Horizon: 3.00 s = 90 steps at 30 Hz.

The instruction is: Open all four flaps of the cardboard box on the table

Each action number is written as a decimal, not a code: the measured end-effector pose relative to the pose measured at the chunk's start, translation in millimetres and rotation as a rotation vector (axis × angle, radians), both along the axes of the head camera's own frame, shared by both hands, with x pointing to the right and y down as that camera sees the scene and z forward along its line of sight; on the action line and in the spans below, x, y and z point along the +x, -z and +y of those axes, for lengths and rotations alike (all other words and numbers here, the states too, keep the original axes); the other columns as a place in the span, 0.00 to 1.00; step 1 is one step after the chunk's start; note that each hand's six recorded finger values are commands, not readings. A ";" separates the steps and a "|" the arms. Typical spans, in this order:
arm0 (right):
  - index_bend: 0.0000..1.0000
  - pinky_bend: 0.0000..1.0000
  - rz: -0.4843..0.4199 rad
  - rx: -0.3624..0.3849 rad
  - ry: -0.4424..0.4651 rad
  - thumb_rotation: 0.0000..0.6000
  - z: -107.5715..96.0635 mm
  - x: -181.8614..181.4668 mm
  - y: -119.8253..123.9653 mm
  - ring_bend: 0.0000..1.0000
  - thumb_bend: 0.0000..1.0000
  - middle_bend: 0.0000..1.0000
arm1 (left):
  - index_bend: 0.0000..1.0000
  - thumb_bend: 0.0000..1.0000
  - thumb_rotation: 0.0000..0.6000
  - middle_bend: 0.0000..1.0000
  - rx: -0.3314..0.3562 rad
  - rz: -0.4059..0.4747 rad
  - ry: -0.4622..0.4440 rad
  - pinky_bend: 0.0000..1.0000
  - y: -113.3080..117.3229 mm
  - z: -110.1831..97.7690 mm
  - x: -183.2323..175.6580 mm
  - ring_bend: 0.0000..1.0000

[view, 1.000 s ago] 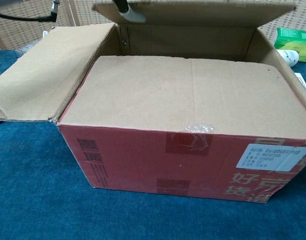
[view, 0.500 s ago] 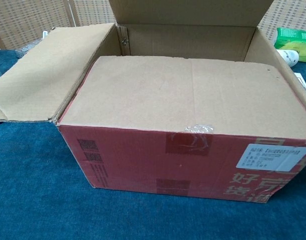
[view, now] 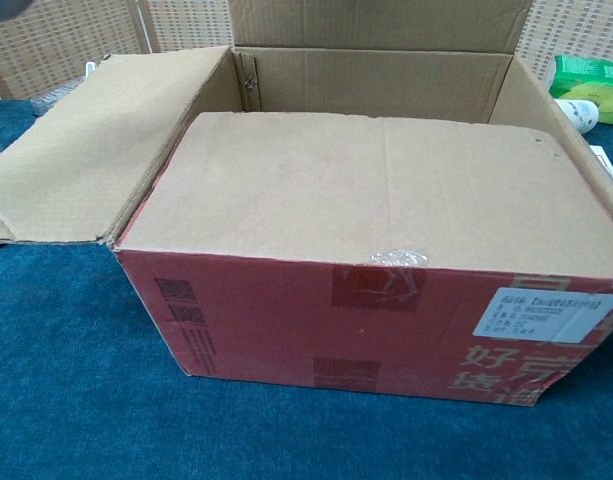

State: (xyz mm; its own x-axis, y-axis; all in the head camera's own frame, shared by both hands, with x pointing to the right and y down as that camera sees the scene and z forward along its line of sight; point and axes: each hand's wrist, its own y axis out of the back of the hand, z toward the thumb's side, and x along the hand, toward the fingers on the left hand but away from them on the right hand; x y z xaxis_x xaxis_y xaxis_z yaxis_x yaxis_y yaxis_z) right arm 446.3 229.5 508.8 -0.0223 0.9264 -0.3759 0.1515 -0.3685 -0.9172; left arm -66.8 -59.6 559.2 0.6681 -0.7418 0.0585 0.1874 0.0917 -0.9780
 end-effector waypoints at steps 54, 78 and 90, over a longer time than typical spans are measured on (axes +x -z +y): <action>0.00 0.00 0.008 -0.038 0.031 0.44 3.7 -11.4 -10.0 0.00 0.55 0.00 | 0.11 0.28 1.00 0.01 -0.721 -0.046 0.061 0.15 -3.0 53.8 -55.3 0.00; 0.00 0.00 0.001 -0.034 0.029 0.45 3.0 -10.5 -8.4 0.00 0.56 0.00 | 0.27 0.28 1.00 0.43 -1.069 0.065 0.068 0.50 -19.4 91.2 -32.0 0.34; 0.00 0.00 0.004 -0.031 0.033 0.45 3.6 -11.6 -7.9 0.00 0.55 0.00 | 0.30 0.28 1.00 0.53 -1.262 0.039 0.087 0.65 -21.7 106.2 -28.5 0.48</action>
